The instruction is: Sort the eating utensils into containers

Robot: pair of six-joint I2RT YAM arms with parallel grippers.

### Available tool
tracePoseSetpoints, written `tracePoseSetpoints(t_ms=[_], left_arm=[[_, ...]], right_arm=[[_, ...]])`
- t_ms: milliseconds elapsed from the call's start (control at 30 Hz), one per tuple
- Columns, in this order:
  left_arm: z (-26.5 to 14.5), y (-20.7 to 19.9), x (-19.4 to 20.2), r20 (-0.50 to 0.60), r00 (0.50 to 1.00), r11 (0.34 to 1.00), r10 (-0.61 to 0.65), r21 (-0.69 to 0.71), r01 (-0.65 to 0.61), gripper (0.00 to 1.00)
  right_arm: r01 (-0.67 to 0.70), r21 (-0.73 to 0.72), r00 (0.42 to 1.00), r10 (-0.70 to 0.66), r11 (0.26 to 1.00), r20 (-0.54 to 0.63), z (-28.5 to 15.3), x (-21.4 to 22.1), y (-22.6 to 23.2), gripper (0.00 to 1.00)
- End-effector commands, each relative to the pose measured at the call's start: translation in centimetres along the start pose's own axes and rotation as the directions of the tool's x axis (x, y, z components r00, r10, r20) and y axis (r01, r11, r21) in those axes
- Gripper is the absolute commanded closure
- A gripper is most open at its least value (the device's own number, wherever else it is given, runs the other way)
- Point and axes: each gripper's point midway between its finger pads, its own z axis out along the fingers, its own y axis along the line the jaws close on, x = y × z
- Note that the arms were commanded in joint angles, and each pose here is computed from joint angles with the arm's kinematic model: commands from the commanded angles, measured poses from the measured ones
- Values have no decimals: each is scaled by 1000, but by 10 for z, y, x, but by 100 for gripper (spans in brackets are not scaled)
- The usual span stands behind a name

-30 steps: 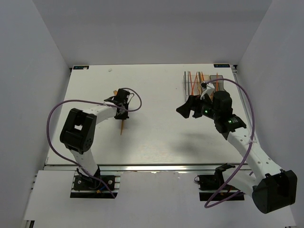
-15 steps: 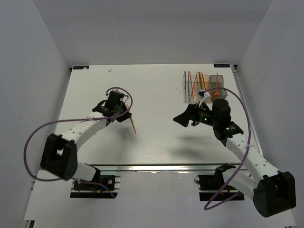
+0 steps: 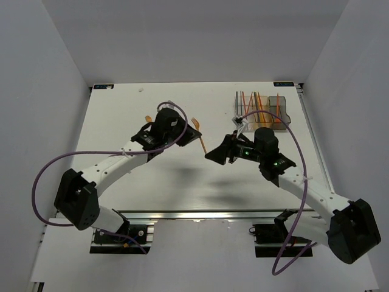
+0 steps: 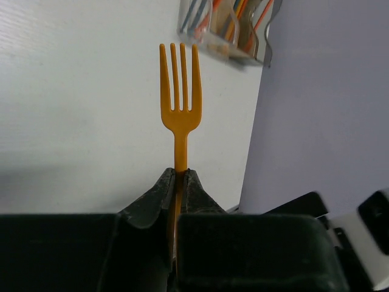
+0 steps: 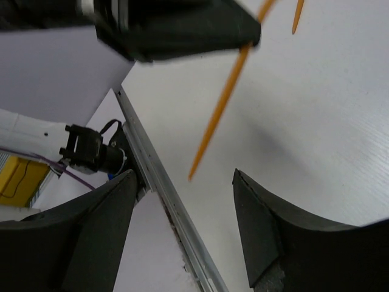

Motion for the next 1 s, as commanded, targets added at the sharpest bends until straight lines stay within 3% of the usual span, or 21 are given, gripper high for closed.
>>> tracePoseSetpoints(t_ms=[0,400,500,567,667,733,800,833,867,900,933,967], left_arm=[[-2,-30,15,-55,998,995,42,95,-36,100],[-8,-49,28,-67,993,985,102,149,-91,100],[-9,-49,29,-66,992,983,110,154,-99,100],[-8,-48,29,-70,990,983,118,149,-107,100],[-5,-46,33,-77,986,982,145,131,-135,100],[-4,-46,35,-83,981,978,173,131,-162,100],[-4,-46,32,-72,973,971,221,106,-213,100],[-3,-45,29,-61,969,968,240,88,-234,91],[-6,-43,13,-8,957,957,289,22,-289,75],[-10,-40,2,22,949,949,315,-25,-315,25],[-15,-38,-8,51,940,940,338,-71,-335,2],[-26,-29,-18,65,918,914,390,-143,-379,2]], right_arm=[[53,43,996,-56,998,65,15,-33,5,31],[73,193,995,-84,978,48,30,-31,-23,51],[82,183,994,-93,980,51,31,-34,-20,63],[91,161,993,-101,983,57,32,-37,-15,77],[94,150,993,-104,984,62,34,-40,-13,85],[93,166,992,-105,982,66,36,-42,-17,100],[92,189,992,-107,978,67,38,-43,-23,100],[89,237,990,-111,968,81,37,-46,-32,100],[86,275,991,-111,958,75,35,-45,-40,100],[90,313,990,-119,945,74,32,-45,-48,100],[95,392,985,-143,915,95,25,-55,-65,100],[92,432,985,-146,897,93,19,-57,-76,100]])
